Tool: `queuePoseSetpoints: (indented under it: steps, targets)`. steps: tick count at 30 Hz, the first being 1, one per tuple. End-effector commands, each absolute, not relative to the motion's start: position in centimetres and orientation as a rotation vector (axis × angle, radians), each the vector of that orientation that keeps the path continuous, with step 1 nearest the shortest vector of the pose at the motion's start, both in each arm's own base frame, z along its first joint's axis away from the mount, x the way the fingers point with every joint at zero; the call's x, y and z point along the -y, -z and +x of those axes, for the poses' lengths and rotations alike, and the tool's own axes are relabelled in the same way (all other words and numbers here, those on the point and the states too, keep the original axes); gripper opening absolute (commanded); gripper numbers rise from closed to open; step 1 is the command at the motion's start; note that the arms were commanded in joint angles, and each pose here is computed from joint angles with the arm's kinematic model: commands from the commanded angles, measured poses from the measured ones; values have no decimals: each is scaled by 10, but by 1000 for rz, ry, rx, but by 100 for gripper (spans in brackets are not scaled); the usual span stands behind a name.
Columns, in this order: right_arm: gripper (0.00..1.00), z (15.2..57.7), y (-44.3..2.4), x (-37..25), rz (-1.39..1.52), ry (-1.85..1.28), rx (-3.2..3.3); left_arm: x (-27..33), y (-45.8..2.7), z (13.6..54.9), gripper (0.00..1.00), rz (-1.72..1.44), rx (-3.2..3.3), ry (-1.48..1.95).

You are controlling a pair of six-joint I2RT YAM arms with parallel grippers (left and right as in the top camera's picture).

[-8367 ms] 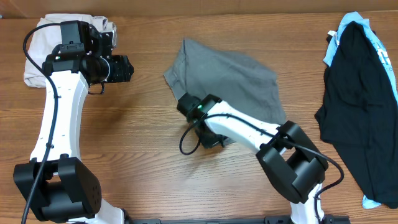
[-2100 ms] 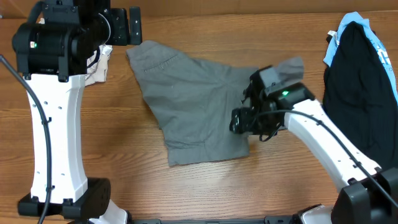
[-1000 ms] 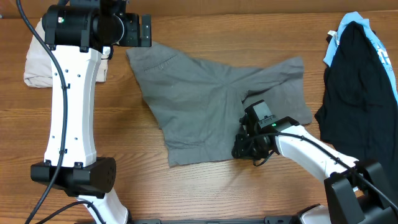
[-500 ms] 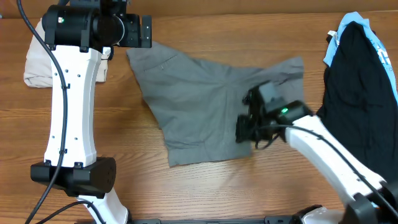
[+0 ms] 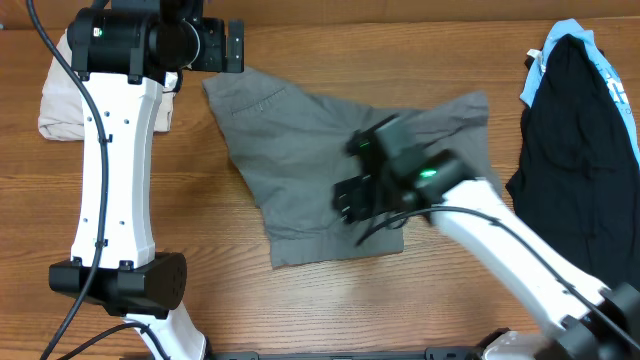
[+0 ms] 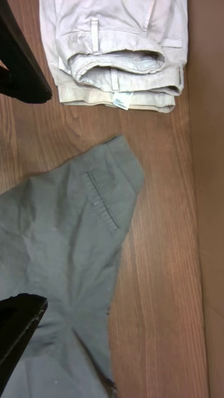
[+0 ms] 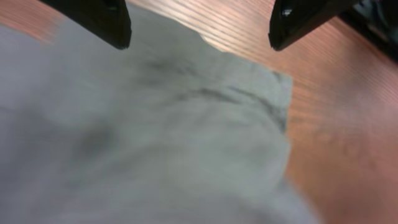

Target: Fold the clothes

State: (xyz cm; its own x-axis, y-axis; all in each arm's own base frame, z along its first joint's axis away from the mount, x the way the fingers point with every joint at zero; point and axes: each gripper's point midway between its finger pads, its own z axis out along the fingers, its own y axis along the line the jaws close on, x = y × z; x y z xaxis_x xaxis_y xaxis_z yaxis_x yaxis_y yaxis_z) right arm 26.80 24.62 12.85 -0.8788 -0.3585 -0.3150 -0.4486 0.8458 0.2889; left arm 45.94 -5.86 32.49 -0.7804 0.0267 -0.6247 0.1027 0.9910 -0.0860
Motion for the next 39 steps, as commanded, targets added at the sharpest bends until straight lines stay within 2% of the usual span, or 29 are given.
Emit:
queuePoseSetpoints:
  steps: [1, 5, 9, 19, 23, 25, 26, 28, 29, 33, 39]
  targets:
    - [81, 256, -94, -270, -843, -341, -2757, 54, -320, 464, 100, 91, -2469, 144]
    - [88, 249, -50, -272, -922, -109, -2803, 54, -320, 464, 100, 91, -2470, 144]
    - [88, 246, -21, -264, -907, -47, -2889, 54, -319, 463, 100, 91, -2473, 144]
    - [84, 247, 7, -232, -834, 51, -3007, 54, -318, 462, 100, 91, -2477, 143]
    - [70, 238, 14, -225, -811, 62, -3045, 54, -318, 463, 100, 91, -2478, 143]
    - [56, 237, 14, -224, -810, 64, -3051, 54, -318, 463, 100, 91, -2478, 143]
    - [48, 237, 14, -224, -810, 64, -3051, 54, -317, 463, 100, 91, -2481, 143]
    - [16, 237, 14, -224, -784, 63, -3057, 54, -315, 464, 100, 91, -2484, 143]
    - [4, 238, 12, -224, -759, 64, -3064, 54, -313, 465, 100, 91, -2489, 142]
    - [4, 243, -15, -228, -723, 19, -3077, 54, -307, 466, 100, 91, -2508, 141]
    - [4, 270, -104, -231, -646, -84, -2989, 52, -305, 467, 100, 99, -2512, 124]
